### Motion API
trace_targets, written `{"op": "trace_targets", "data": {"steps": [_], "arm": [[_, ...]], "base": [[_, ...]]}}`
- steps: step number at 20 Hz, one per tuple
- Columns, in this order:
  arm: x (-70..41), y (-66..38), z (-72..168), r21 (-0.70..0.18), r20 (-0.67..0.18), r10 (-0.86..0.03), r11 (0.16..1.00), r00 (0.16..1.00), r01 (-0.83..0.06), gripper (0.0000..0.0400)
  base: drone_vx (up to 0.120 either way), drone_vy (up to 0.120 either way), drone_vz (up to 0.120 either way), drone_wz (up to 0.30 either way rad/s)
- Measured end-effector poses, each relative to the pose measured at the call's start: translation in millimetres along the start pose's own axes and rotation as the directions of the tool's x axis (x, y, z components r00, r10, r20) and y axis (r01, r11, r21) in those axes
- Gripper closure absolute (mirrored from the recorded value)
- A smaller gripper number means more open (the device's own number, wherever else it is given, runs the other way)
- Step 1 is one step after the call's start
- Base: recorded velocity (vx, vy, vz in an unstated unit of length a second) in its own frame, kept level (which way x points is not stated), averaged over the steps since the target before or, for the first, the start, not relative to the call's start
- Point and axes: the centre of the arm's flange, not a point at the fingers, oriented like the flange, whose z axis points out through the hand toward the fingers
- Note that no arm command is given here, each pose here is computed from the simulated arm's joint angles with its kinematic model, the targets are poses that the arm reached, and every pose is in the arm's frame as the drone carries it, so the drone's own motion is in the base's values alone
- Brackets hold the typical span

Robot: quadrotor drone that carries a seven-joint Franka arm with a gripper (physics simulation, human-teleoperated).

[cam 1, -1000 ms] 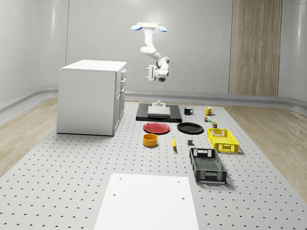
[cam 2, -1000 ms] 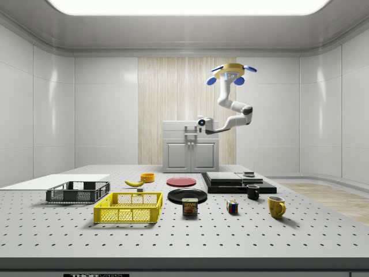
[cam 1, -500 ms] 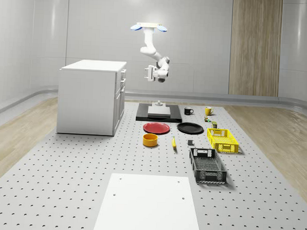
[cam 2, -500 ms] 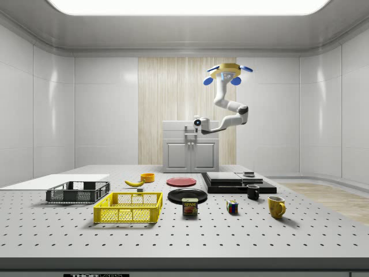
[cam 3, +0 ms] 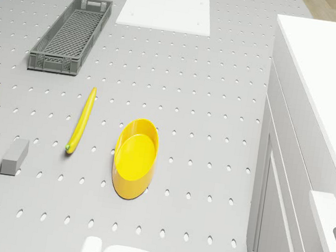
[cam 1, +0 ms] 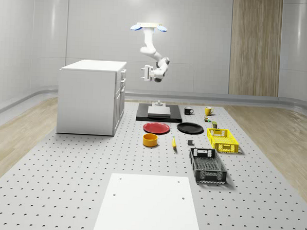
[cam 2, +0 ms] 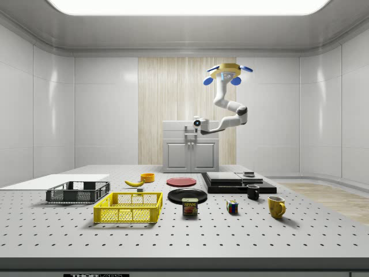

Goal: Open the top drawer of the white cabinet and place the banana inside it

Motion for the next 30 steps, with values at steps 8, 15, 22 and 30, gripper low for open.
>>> {"op": "trace_targets", "data": {"steps": [8, 15, 22, 30], "arm": [[-0.3, 0.1, 44, 0.000, 0.000, 0.000, 1.000, 1.000, 0.000, 0.0000], [-0.6, 0.2, 84, 0.000, 0.001, 0.000, 1.000, 1.000, 0.000, 0.0000], [0.6, -1.2, 124, 0.000, 0.001, 0.000, 1.000, 1.000, 0.000, 0.0000], [19.2, -19.8, 147, 0.000, 0.001, 0.000, 1.000, 1.000, 0.000, 0.0000]], "base": [[0.000, 0.000, 0.000, 0.000], [0.000, 0.000, 0.000, 0.000], [0.000, 0.000, 0.000, 0.000], [0.000, 0.000, 0.000, 0.000]]}}
